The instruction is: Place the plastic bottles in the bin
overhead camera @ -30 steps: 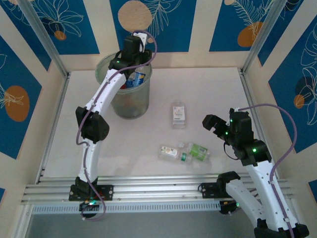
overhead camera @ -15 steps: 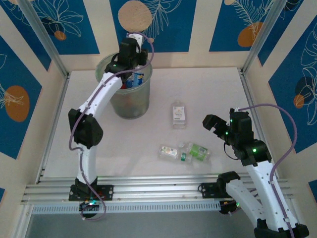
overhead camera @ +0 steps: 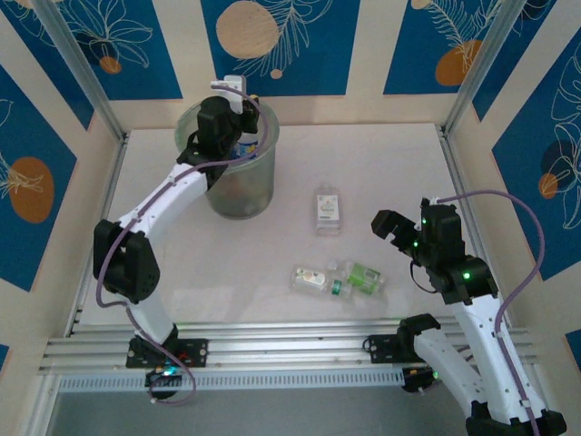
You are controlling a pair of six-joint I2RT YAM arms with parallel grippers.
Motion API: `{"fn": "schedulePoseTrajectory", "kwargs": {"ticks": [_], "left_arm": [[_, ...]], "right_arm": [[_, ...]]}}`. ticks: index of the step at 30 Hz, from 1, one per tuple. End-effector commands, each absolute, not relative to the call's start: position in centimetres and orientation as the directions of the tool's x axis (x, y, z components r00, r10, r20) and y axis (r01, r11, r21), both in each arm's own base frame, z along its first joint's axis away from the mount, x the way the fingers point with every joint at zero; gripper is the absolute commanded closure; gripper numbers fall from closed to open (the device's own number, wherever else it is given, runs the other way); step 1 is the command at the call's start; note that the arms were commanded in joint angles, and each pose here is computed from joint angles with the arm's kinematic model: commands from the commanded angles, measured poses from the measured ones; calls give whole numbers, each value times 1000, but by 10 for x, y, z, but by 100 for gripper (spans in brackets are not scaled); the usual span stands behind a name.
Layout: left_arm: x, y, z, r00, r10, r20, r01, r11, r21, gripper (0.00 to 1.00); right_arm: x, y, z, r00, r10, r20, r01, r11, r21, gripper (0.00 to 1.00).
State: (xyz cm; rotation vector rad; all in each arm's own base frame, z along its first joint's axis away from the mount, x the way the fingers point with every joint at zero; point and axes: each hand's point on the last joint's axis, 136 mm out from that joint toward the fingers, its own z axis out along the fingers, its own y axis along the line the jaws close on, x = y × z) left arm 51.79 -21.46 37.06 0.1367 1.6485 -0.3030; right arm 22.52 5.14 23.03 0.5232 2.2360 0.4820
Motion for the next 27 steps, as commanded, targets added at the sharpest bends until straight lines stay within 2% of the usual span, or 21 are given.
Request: {"fn": "schedulePoseTrajectory", "kwargs": {"ticks": [1,12,16,21,24,27], "left_arm": [[515,-220,375,-73,-150,-986,293,942,-165,77],[530,-224,336,-115,-170,-979,269,943,-195,77],[530,-222,327,-133,-165,-977,256,947,-194,74],[525,-217,335,-132,-156,-979,251,950,-185,54],[523,-218,344,-137,-146,-980,260,949,-178,36],[520,-219,359,-134,-147,-980,274,945,-179,28]], "right_arm": [[225,53,241,-599,500,-626,182,846,501,1],[224,52,246,-592,498,-634,182,849,497,1],[223,51,246,-591,496,-636,181,850,495,1],[224,51,245,-591,495,-637,183,851,492,1],[224,52,246,-590,496,-637,179,850,495,1],[225,52,246,-590,498,-635,178,848,499,1]]}}
